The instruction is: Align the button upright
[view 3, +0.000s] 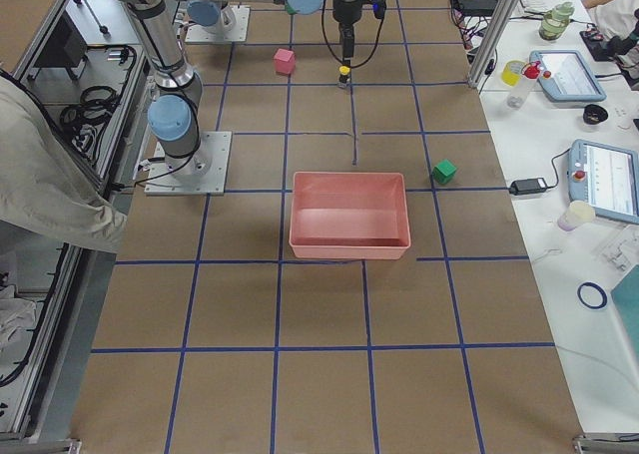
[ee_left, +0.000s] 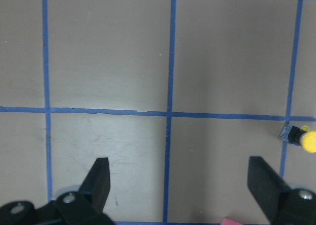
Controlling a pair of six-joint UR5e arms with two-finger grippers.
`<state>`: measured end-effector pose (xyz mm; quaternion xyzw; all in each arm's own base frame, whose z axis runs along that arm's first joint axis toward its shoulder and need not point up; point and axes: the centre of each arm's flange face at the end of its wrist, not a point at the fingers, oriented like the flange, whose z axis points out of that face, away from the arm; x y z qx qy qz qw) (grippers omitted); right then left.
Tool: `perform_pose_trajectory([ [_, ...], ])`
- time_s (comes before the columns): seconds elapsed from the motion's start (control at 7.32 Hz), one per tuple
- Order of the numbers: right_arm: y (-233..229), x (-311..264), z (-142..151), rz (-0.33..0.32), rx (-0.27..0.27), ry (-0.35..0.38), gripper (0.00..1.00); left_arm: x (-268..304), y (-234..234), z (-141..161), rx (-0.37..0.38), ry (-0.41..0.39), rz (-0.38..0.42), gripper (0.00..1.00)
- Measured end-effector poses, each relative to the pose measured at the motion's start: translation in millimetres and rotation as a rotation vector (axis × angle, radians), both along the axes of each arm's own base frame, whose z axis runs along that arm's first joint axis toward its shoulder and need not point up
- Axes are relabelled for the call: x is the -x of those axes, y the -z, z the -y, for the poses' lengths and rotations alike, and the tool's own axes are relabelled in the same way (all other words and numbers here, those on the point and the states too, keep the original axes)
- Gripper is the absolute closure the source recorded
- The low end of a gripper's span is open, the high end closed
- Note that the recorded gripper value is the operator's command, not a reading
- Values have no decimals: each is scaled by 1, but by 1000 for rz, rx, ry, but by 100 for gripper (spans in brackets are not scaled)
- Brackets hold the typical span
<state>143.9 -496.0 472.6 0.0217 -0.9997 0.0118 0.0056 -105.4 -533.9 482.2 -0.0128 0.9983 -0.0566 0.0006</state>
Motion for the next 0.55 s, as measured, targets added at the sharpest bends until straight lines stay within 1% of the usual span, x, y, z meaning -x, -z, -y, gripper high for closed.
perform_pose_trajectory([
  [0.27,0,0,0,0,-1,1,0,-9,-12,-14,-21,-1,8,0],
  [0.55,1,0,0,0,-2,1,0,-12,-12,-19,-38,-5,11,0],
])
